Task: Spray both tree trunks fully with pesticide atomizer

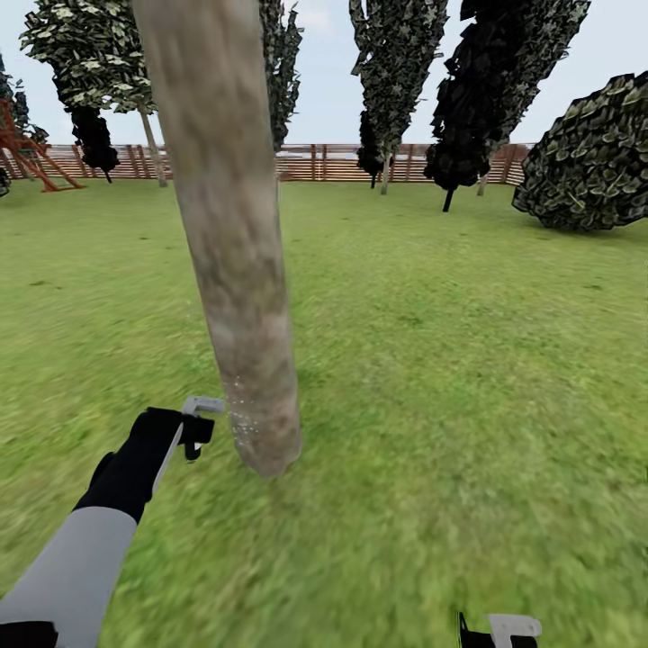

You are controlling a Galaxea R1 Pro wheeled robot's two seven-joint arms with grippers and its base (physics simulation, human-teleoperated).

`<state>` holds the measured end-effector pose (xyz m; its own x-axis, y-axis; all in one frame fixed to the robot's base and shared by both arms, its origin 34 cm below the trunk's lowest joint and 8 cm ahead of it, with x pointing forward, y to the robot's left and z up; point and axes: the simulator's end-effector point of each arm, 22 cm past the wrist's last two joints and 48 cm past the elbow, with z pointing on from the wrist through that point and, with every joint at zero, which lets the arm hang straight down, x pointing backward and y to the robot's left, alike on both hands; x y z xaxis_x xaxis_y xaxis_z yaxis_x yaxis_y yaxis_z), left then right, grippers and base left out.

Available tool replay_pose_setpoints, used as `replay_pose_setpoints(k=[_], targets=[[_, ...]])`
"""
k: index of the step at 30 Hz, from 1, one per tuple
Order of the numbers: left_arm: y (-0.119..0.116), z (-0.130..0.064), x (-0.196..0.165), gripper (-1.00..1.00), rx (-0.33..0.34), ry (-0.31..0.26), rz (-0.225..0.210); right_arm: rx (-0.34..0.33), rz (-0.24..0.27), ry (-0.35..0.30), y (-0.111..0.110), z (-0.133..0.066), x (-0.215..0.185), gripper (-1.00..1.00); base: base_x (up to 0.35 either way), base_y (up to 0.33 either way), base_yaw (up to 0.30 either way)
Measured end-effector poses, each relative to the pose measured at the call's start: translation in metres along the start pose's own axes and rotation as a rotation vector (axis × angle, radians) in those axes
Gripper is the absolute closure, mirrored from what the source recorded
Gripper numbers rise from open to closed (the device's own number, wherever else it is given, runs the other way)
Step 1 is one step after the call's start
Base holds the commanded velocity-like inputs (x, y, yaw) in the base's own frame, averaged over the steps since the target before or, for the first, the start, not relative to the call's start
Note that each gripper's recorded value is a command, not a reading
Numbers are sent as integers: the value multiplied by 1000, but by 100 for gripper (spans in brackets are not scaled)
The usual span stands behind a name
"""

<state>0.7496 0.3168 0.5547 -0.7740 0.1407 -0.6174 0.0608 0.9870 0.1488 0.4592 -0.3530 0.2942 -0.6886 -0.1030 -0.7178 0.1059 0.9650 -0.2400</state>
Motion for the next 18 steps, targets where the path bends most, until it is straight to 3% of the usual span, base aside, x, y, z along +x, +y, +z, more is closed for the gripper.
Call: replay_pose_setpoints(k=[15,18], targets=[[2,-2,-2,100,-7,-11,1,-2,1,0,1,0,0,-100,0,-274,2],[7,-4,-5,100,-11,-17,-13,-2,1,0,1,0,0,-100,-63,-268,199]])
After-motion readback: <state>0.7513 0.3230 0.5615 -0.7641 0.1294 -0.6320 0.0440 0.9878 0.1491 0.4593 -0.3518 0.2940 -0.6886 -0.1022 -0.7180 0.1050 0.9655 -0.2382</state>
